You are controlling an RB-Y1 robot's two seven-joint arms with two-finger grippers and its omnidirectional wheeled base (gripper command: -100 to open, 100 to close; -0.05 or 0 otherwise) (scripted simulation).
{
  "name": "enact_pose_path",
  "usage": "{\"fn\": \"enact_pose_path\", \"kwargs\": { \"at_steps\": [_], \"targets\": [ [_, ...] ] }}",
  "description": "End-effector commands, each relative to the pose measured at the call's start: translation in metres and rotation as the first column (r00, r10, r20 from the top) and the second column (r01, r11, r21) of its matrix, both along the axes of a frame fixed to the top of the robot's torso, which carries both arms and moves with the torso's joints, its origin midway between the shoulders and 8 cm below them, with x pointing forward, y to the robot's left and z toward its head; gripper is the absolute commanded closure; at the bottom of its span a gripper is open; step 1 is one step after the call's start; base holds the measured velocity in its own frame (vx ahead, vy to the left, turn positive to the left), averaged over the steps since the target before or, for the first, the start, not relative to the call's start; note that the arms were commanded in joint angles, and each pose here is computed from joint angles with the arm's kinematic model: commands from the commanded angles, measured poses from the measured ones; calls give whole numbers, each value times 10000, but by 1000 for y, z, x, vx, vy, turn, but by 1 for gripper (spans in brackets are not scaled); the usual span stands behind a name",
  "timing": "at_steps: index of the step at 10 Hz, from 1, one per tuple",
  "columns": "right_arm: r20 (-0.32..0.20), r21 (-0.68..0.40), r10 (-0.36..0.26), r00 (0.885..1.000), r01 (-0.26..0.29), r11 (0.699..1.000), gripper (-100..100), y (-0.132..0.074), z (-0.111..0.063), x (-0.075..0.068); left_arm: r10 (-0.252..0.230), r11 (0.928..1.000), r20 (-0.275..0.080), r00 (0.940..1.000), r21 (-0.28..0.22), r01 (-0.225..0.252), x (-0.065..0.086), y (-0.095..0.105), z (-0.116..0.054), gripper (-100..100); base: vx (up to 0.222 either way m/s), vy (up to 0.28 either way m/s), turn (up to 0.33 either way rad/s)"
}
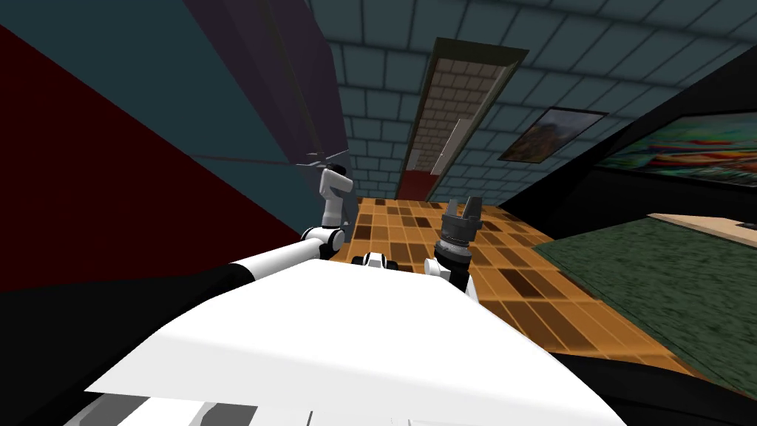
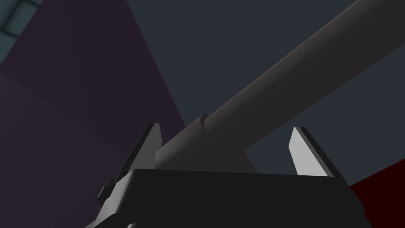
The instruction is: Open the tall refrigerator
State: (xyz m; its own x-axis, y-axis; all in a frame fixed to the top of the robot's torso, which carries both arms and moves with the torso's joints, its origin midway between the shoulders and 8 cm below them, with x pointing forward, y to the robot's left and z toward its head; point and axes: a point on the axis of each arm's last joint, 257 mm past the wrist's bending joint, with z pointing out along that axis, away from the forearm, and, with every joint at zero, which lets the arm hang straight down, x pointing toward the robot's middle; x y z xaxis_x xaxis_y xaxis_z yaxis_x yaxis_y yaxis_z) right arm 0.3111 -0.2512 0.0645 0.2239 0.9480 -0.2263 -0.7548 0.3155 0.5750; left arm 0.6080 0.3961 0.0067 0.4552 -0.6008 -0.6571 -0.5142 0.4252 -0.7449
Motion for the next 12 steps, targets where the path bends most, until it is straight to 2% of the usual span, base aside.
{"fn": "enact_pose_path", "kwargs": {
  "at_steps": [1, 3, 4, 5, 6, 8, 9, 10, 11, 12],
  "targets": [
    [2, 0, 2, 10000, -2, 10000, 0, 0, 0, 0, 484, 9988, 6, 9988, 64, -484, -5, 3, 0, -100, -86, 87, -232],
    [-1, 0, 0, 10000, 0, 10000, 0, 0, 0, 0, 487, 9988, 8, 9988, 89, -487, -5, 3, 1, -100, -24, 30, -6],
    [0, 0, 0, 10000, 0, 10000, 0, 0, 0, 0, 209, 9996, -13, 9998, 211, -209, -3, 4, 2, 100, 60, -70, 245],
    [-1, 2, -1, 10000, 1, 10000, 0, 0, 0, 0, 111, 9999, -11, 9999, 95, -111, -2, 2, 0, 100, 104, -124, 230],
    [0, 3, -1, 10000, 1, 10000, 0, 0, 0, 0, -107, 9994, -35, 9999, 332, 108, -1, 5, 4, 100, 121, -156, 333],
    [0, 2, -1, 10000, 1, 10000, 0, 0, 0, 0, -351, 9994, -21, 9994, 50, 351, 3, -1, -1, 100, 72, -97, 143],
    [1, 1, 0, 10000, 0, 10000, 0, 0, 0, 0, -603, 9978, -46, 9982, 270, 604, 3, 0, 3, 100, 51, -83, 277],
    [-2, 1, -2, 10000, 2, 10000, 0, 0, 0, 0, -796, 9968, -27, 9968, 52, 796, 6, -4, -1, 100, 63, -93, 190],
    [0, 1, 0, 10000, 0, 10000, 0, 0, 0, 0, -979, 9945, -65, 9952, 367, 981, 5, -2, 4, 100, 88, -136, 275],
    [-1, 2, -1, 10000, 1, 10000, 0, 0, 0, 0, -1186, 9928, -39, 9929, 138, 1187, 9, -7, 0, 100, 71, -134, 189]
  ]
}}
